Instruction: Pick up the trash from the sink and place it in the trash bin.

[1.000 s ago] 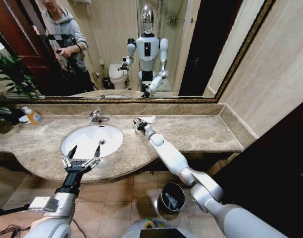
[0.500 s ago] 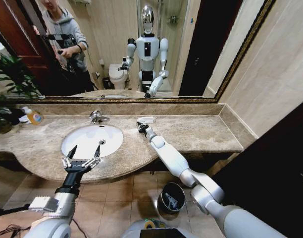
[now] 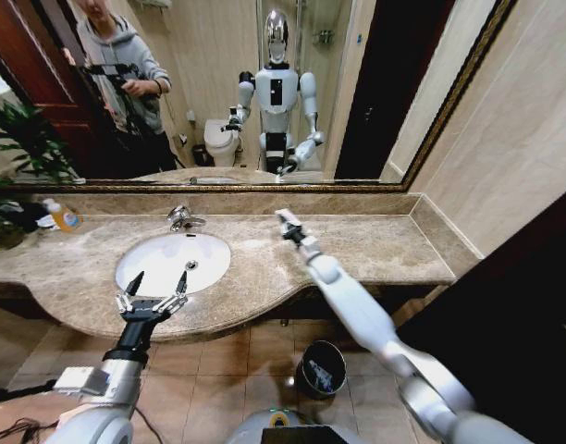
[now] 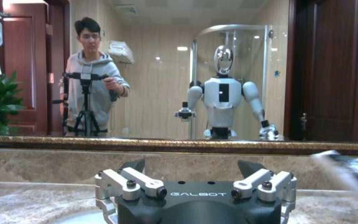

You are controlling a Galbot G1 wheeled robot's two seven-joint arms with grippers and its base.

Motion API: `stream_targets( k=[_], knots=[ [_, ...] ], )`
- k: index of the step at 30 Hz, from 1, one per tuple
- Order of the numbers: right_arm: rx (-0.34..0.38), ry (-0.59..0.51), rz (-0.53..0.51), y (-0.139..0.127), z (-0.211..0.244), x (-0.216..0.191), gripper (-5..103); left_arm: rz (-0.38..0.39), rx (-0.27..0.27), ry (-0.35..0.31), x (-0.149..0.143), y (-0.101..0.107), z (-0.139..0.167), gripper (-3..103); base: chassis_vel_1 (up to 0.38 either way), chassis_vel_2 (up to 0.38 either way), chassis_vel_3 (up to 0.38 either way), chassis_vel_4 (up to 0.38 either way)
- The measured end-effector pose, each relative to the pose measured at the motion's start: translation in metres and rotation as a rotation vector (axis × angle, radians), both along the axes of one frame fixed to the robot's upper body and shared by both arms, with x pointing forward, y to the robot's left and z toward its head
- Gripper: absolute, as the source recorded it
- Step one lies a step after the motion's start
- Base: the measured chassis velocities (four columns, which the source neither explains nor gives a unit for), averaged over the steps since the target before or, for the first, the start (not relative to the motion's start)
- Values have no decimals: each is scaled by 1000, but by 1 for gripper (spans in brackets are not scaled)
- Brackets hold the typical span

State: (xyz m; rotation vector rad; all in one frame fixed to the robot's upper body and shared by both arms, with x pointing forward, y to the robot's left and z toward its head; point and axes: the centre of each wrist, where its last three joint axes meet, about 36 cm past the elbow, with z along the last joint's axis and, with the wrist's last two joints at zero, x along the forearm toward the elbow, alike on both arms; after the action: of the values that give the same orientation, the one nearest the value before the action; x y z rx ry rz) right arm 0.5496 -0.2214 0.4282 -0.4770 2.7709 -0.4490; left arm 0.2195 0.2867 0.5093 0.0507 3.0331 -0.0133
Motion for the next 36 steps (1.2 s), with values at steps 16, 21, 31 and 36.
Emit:
stream_targets(
  k=[16, 21, 31, 36],
  knots=[
    [94, 77, -229, -107, -75, -277, 0, 0, 0, 0, 0, 0, 0, 100, 0, 0, 0, 0],
    [104, 246, -244, -85, -152, -342, 0, 1, 0, 0, 0, 0, 0, 100, 0, 0, 0, 0],
    [74, 502, -199, -51, -269, -366, 0, 1, 0, 0, 0, 0, 0, 100, 0, 0, 0, 0],
    [23, 567, -190, -46, -309, -349, 0, 0, 0, 0, 0, 0, 0, 100, 0, 0, 0, 0]
  ],
)
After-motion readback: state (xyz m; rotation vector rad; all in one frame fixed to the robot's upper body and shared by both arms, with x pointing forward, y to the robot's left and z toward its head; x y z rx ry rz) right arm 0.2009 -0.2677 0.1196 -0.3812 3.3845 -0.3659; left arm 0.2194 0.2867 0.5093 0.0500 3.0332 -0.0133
